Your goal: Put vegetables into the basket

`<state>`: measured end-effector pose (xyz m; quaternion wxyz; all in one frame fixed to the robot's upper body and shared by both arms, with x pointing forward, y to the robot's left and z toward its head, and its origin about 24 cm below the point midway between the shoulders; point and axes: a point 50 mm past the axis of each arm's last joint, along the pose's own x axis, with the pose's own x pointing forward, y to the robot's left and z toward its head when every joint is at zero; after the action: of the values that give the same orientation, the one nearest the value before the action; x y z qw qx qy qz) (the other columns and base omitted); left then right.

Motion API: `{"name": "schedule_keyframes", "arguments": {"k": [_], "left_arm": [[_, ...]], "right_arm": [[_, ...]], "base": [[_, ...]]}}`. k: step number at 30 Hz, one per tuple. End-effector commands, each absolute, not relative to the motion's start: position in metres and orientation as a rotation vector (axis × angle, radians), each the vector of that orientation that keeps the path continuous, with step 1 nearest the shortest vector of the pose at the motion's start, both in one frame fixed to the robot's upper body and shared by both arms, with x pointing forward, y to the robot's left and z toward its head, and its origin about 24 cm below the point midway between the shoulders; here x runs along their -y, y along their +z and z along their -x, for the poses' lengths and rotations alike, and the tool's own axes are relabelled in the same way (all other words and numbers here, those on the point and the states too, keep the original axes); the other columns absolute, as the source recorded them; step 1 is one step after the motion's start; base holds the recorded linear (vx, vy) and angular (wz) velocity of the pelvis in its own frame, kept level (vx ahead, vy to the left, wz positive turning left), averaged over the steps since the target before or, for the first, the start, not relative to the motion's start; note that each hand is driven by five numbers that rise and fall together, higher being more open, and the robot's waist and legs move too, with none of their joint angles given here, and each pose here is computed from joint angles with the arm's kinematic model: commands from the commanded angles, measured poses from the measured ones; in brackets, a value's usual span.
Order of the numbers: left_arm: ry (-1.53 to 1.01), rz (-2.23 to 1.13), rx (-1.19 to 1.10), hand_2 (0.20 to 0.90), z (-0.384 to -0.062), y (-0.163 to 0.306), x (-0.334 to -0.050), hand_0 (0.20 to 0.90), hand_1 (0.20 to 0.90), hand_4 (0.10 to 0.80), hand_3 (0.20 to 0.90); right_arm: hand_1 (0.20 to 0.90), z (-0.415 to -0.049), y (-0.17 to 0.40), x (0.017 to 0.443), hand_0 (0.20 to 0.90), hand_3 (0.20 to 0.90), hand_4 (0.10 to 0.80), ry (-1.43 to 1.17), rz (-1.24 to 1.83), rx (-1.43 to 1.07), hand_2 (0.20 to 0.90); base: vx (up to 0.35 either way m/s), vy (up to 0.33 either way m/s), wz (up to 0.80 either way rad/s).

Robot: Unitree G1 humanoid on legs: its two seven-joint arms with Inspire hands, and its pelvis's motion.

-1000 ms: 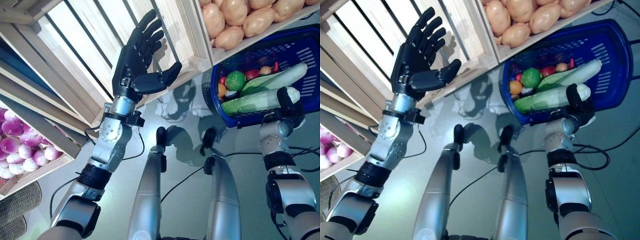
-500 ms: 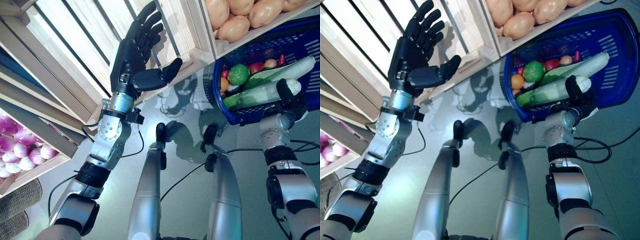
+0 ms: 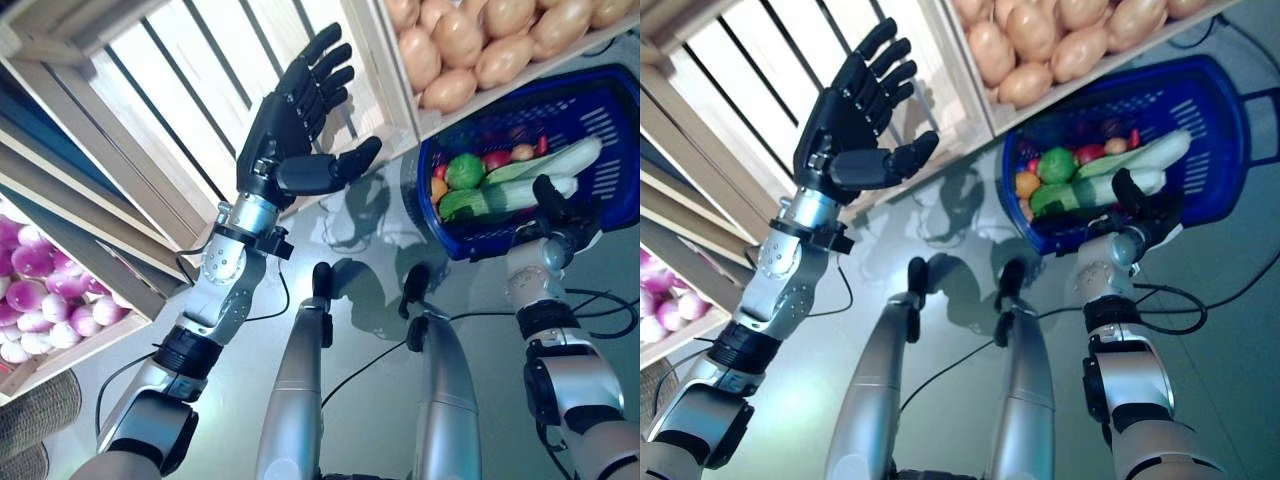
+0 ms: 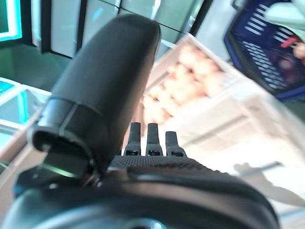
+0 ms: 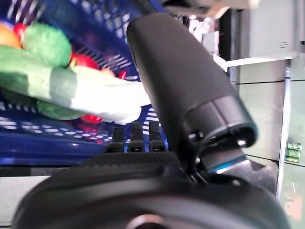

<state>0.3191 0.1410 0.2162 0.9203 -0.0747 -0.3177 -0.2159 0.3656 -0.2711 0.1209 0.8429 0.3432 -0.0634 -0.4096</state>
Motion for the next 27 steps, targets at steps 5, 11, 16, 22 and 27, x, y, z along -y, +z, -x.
{"name": "schedule_keyframes", "arguments": {"k": [5,11,16,22,27], "left_arm": [[-0.521,0.238,0.889,0.9,-0.291,0.247,-0.146,0.9,0.9,0.8,0.9],[-0.509,0.238,0.709,0.9,-0.295,0.209,-0.147,0.9,0.9,0.8,0.9],[-0.52,0.15,0.46,0.9,-0.291,0.15,-0.145,0.9,0.9,0.8,0.9],[-0.525,0.139,0.189,0.9,-0.282,0.087,-0.16,0.9,0.9,0.8,0.9],[-0.569,0.1,-0.083,0.9,-0.269,0.029,-0.162,0.9,0.9,0.8,0.9]], "right_arm": [[0.9,-0.348,0.122,0.278,0.9,0.9,0.8,-0.762,-0.785,0.349,0.9],[0.9,-0.325,0.078,0.266,0.9,0.9,0.8,-0.741,-0.735,0.247,0.9],[0.9,-0.287,0.035,0.253,0.9,0.9,0.8,-0.592,-0.427,0.116,0.9],[0.9,-0.249,-0.016,0.233,0.9,0.9,0.8,-0.328,-0.079,-0.143,0.9],[0.9,-0.223,-0.061,0.22,0.9,0.9,0.8,-0.062,0.142,-0.408,0.9]], "base": [[0.072,0.067,-0.08],[0.095,0.068,-0.01],[0.211,0.088,-0.08],[0.176,0.073,-0.12],[0.087,0.032,-0.05]]}}
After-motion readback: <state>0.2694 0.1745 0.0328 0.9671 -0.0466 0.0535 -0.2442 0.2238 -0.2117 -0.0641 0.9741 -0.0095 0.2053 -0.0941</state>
